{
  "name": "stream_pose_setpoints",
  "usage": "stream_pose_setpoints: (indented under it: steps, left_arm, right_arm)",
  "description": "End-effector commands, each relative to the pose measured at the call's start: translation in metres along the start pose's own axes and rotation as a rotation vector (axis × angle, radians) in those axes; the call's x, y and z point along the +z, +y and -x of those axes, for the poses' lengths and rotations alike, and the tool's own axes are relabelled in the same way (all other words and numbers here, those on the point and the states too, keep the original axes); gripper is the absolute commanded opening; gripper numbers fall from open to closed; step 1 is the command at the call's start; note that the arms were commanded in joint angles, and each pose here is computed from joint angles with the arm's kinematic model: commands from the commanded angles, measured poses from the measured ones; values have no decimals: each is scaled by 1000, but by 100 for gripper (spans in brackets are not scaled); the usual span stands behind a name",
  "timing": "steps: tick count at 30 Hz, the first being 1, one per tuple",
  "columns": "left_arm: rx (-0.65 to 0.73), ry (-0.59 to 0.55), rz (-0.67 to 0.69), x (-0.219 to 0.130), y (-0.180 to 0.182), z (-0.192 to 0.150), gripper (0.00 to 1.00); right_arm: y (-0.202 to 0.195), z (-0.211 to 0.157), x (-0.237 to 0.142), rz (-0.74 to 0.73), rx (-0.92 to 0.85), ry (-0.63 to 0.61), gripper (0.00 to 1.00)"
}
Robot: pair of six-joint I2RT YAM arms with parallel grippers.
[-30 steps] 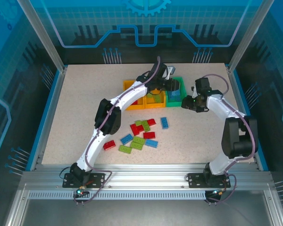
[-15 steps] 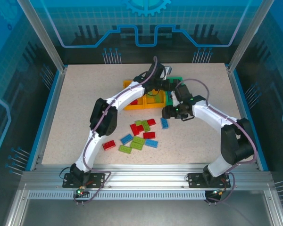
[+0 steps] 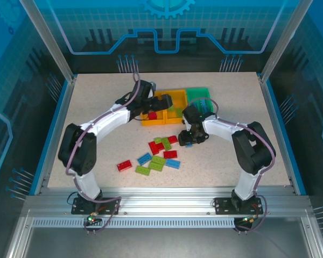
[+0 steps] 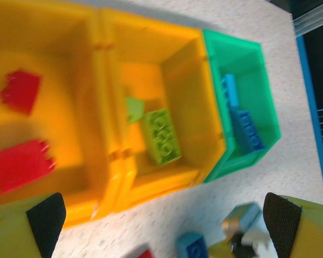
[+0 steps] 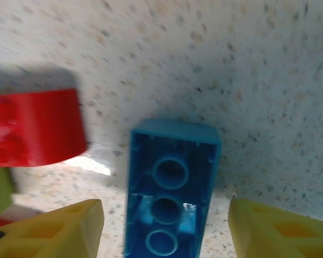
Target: Sort the legos into containers by color
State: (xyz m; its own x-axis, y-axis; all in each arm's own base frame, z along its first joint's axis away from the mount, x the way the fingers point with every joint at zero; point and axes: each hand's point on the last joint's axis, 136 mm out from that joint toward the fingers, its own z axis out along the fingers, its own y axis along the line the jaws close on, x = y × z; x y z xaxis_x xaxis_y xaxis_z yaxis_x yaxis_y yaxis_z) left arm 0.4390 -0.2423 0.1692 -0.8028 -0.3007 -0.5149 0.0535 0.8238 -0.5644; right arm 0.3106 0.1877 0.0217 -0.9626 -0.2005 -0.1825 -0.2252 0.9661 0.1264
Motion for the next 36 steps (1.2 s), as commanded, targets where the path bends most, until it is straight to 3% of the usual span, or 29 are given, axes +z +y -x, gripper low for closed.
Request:
stream_pose_setpoints:
  steps: [1, 3, 7, 10, 15, 22, 28, 36]
  left_arm:
    - [35, -76, -18, -34, -11, 4, 99]
    - [45, -77, 3, -45, -4, -2, 99]
    - [43, -82, 61, -59, 15, -15, 99]
    - [26, -101, 117, -70, 35, -22, 99]
    - [3, -122, 176, -89, 58, -34, 99]
    - [41, -76, 322, -115, 97, -66, 99]
    - [-34, 4, 433, -132, 132, -107, 99]
    - [-203, 97, 520, -138, 163, -155, 99]
  right_arm:
    - [-10, -6, 2, -62, 11, 41, 62]
    - [-8, -6, 3, -50, 8, 41, 57]
    - [-5, -2, -1, -51, 10, 24, 34]
    - [-1, 6, -18, -38, 10, -25, 25]
    - [-7, 28, -61, -25, 19, -128, 23]
    - [-58, 86, -96, -99, 82, -234, 23]
    - [-96, 130, -90, -152, 127, -233, 23]
    - [-111, 160, -58, -196, 133, -171, 28]
